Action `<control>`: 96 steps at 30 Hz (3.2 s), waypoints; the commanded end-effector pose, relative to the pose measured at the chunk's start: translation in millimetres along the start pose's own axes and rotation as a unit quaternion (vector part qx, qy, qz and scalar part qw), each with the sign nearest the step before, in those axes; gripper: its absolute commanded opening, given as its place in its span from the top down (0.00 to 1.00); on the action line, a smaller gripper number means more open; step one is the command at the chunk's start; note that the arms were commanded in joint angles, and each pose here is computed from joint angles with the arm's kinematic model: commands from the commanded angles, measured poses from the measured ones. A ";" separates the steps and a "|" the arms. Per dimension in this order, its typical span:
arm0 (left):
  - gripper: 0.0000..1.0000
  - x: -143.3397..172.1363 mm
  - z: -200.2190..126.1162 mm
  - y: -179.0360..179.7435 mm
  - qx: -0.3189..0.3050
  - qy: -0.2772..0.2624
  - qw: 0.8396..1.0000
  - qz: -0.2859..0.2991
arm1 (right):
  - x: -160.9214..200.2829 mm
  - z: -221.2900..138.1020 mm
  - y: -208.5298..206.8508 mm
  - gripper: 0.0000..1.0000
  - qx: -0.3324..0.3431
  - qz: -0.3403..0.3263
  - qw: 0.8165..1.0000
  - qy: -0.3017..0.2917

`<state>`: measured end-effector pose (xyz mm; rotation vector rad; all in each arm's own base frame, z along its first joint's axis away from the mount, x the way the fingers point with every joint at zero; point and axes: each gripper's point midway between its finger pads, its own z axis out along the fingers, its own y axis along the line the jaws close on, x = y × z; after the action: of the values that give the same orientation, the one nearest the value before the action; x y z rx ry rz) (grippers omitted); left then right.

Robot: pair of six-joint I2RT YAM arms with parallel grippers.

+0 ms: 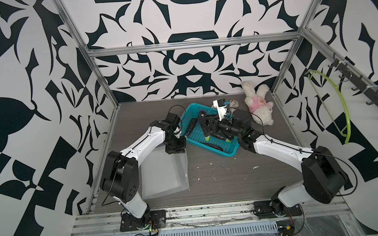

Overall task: Place the eggplant in a zip-top bag and seal the zipper
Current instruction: Place the eggplant in the zipper food storage bag.

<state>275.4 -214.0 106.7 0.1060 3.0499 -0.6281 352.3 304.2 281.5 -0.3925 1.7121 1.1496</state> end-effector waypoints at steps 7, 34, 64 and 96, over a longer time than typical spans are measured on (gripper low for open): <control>1.00 -12.5 -7.4 -5.1 0.007 0.012 1.000 -0.011 | -34.2 -2.4 89.2 0.61 -0.136 -0.031 0.985 -0.102; 1.00 -8.4 -20.4 20.6 -0.006 0.005 0.994 -0.113 | 43.5 23.0 156.8 0.64 -0.272 -0.060 0.953 -0.116; 1.00 -10.8 -68.0 25.9 -0.024 -0.056 0.993 -0.100 | 143.0 30.0 98.6 0.64 -0.166 -0.117 0.979 0.023; 1.00 0.4 -74.5 47.7 -0.086 -0.090 0.989 -0.079 | 102.0 53.8 77.7 0.30 -0.015 -0.098 0.979 0.176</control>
<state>280.8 -145.8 166.4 -0.1954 2.9210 -0.4015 276.4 426.0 186.8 -0.8431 1.9975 1.0167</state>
